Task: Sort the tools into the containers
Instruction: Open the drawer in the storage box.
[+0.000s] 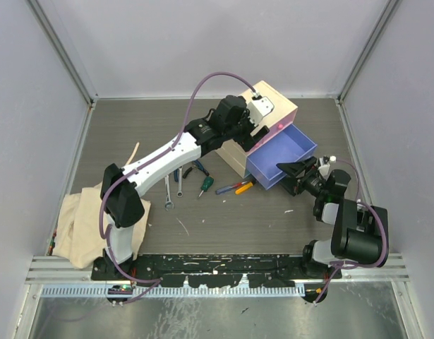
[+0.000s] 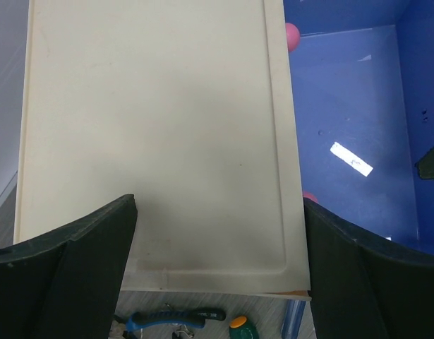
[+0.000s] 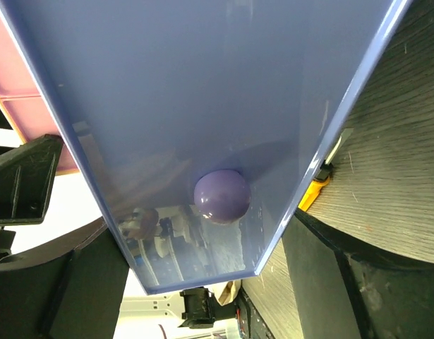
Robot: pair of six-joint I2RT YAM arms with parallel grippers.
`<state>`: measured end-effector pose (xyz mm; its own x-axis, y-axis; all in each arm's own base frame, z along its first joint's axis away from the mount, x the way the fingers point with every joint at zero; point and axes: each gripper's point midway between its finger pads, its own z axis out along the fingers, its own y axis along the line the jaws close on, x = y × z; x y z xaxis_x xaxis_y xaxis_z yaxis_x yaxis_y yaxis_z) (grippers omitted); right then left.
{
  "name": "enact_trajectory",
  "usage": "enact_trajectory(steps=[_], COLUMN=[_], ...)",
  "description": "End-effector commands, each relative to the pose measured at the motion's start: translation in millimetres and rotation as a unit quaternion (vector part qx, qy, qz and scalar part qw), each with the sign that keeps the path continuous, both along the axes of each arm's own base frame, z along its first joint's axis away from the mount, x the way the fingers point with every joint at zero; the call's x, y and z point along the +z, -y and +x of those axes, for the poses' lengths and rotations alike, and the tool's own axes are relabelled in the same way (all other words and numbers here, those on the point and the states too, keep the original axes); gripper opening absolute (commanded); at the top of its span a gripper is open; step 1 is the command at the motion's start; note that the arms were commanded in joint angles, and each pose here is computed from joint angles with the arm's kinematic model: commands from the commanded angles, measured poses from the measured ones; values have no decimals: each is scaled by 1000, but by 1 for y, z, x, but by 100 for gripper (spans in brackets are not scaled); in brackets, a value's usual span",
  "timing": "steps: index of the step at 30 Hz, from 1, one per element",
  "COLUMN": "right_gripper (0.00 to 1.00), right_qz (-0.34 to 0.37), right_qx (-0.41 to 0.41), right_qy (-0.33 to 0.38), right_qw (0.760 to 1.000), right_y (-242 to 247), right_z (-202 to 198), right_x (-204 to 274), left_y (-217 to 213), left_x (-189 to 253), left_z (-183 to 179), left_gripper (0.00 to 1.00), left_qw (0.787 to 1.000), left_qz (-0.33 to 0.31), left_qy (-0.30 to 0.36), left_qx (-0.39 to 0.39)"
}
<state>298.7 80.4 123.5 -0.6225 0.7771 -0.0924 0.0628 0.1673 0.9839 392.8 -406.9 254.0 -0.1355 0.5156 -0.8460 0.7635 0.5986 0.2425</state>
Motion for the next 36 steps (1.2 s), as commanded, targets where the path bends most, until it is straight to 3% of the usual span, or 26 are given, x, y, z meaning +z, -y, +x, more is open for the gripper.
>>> enact_trajectory(steps=[1,21,24,28,36], right_gripper=[54,55,62,83,100], right_qz=[-46,-64,-60,-59,-56], right_qx=[-44,-72,-73,-69,-72], right_qy=[56,72,81,83,66], right_qw=[996,993,992,992,994], right_y=[33,57,56,53,50], right_z=[20,31,29,25,18], right_x=[18,35,38,37,27], left_y=[-96,-96,-93,-88,-85], left_x=[-46,-47,-46,-46,-45], left_z=[26,27,26,25,25], left_gripper=[88,88,88,88,88], left_qw=[985,985,986,987,987], left_qz=[131,128,122,117,117], left_qy=[-37,-41,-44,-52,-50], left_qx=[110,109,104,99,99])
